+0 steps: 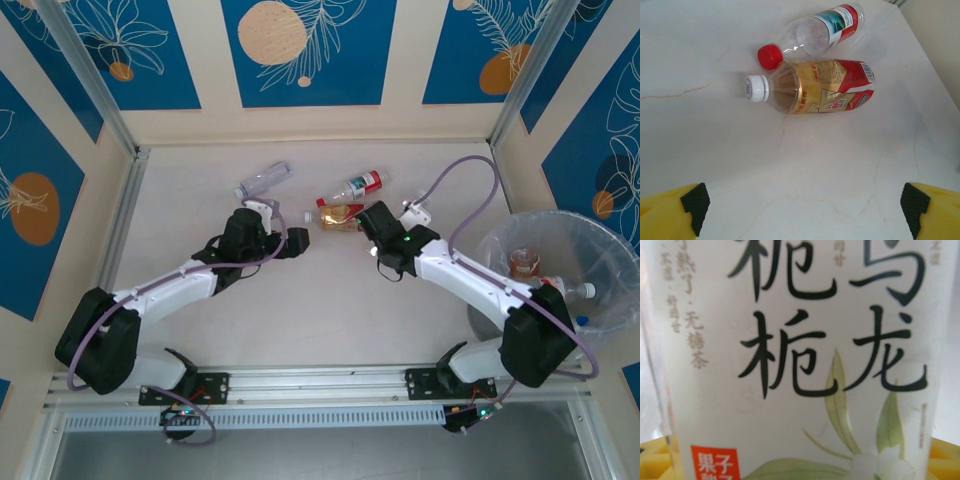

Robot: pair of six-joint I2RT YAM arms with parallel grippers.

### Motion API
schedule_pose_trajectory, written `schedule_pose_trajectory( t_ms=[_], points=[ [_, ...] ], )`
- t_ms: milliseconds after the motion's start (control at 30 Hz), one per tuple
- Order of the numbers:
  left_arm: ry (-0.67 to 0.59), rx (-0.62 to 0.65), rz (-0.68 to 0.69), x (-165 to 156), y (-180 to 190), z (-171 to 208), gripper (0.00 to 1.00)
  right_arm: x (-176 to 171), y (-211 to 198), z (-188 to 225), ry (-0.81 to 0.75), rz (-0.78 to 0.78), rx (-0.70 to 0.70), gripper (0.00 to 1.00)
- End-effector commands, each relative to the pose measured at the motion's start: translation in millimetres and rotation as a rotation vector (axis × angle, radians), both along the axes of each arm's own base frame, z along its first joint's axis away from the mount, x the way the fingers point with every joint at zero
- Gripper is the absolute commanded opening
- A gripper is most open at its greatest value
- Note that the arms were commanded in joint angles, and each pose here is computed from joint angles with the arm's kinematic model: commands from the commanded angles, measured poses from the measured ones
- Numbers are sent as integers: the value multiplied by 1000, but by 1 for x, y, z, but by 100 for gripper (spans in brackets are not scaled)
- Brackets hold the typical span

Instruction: Put the plastic bottles in the bin

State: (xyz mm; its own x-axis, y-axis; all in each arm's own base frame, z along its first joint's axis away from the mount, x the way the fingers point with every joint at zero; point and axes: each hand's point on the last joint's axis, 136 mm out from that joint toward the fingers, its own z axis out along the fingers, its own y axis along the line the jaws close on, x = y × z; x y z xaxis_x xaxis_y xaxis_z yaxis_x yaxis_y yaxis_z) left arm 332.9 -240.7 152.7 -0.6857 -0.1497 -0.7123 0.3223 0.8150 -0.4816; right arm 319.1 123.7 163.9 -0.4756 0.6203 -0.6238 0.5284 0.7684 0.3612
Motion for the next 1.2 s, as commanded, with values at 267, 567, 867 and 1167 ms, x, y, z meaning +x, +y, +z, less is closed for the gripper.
schedule_pose_trajectory(
  t_ms=[267, 567, 867, 1167],
  points=[
    [-15, -31, 57, 12, 3, 11, 99, 6, 25, 89, -231, 502, -99, 0],
    [-13, -48, 49, 13, -1, 16, 99, -13, 13, 140, -365, 643, -121, 0],
    [-1, -73, 40, 18, -9, 18, 99, -55, -20, 196, -435, 727, -177, 0],
    [21, -111, 23, 23, -19, 13, 99, -79, -76, 217, -382, 566, -322, 0]
  ],
)
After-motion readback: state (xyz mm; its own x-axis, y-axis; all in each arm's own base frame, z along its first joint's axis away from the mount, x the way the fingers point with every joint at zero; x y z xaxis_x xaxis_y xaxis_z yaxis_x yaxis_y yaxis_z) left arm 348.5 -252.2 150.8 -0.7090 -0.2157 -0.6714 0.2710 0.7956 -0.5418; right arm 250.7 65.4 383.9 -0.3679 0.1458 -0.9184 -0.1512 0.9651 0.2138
